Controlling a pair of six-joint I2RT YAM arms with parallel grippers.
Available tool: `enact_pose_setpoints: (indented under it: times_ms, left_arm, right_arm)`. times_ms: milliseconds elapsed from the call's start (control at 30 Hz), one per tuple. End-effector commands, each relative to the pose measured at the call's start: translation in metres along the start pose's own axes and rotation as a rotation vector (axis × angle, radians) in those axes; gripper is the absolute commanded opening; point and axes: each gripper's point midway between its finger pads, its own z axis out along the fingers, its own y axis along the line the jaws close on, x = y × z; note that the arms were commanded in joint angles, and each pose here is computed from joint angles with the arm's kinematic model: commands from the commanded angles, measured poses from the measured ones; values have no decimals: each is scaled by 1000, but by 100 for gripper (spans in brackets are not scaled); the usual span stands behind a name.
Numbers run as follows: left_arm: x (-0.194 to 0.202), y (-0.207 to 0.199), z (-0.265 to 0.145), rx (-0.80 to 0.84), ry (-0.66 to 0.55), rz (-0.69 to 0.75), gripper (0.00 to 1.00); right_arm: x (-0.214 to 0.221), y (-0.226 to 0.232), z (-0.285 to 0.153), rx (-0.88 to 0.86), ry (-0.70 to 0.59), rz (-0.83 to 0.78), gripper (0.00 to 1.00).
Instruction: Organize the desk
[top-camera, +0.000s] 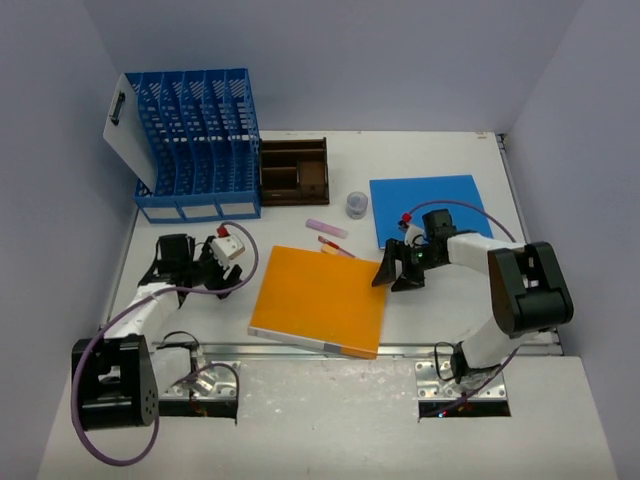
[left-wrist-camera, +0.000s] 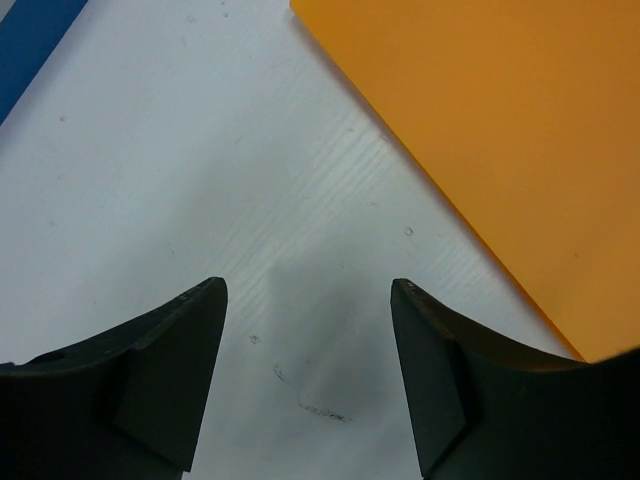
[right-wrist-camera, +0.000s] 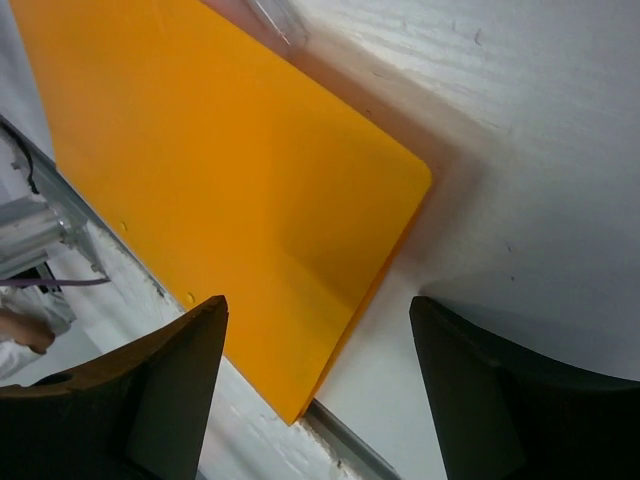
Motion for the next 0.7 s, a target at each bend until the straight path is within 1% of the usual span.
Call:
enact_pose_setpoints:
  times_ms: [0, 67, 100, 133, 167, 200, 233, 333, 467, 500, 567, 600, 667]
  left_arm:
    - [-30, 21, 7, -35, -45, 124, 64]
    - [-30, 13, 15, -5, -20, 143, 64]
    - [-26, 12, 18, -4, 11, 145, 64]
    - [-25, 4, 26, 33, 38, 159, 63]
    - [-23, 1, 29, 42, 53, 159, 63]
    - [-18, 2, 34, 43, 94, 155, 62]
    - [-16, -4, 39, 63, 114, 159, 62]
    - [-9, -7, 50, 72, 180, 150, 60]
    - [5, -6, 62, 73, 278, 118, 58]
    - [9, -7, 66, 86, 305, 106, 58]
    - [15, -7, 71, 90, 344, 86, 57]
    - [17, -7, 71, 91, 353, 84, 57]
    - [19, -8, 73, 91, 369, 84, 57]
  right_arm:
    - [-28, -1, 8, -13, -82, -38, 77]
    - [-29, -1, 12, -27, -78, -20, 78]
    - [-29, -2, 16, -35, -77, -14, 78]
    - [-27, -2, 18, -41, -72, -1, 79]
    - [-28, -2, 19, -49, -73, 4, 81]
    - [-28, -2, 21, -59, -77, 5, 82]
    - [-26, -4, 24, -61, -70, 20, 82]
    - [-21, -5, 30, -82, -57, 40, 83]
    - [-20, -1, 34, -135, -62, 60, 78]
    - [-19, 0, 35, -148, -61, 76, 73]
    - [-17, 3, 35, -185, -66, 79, 68]
    - [-16, 4, 35, -193, -67, 76, 64]
    - [-13, 7, 34, -221, -61, 73, 60]
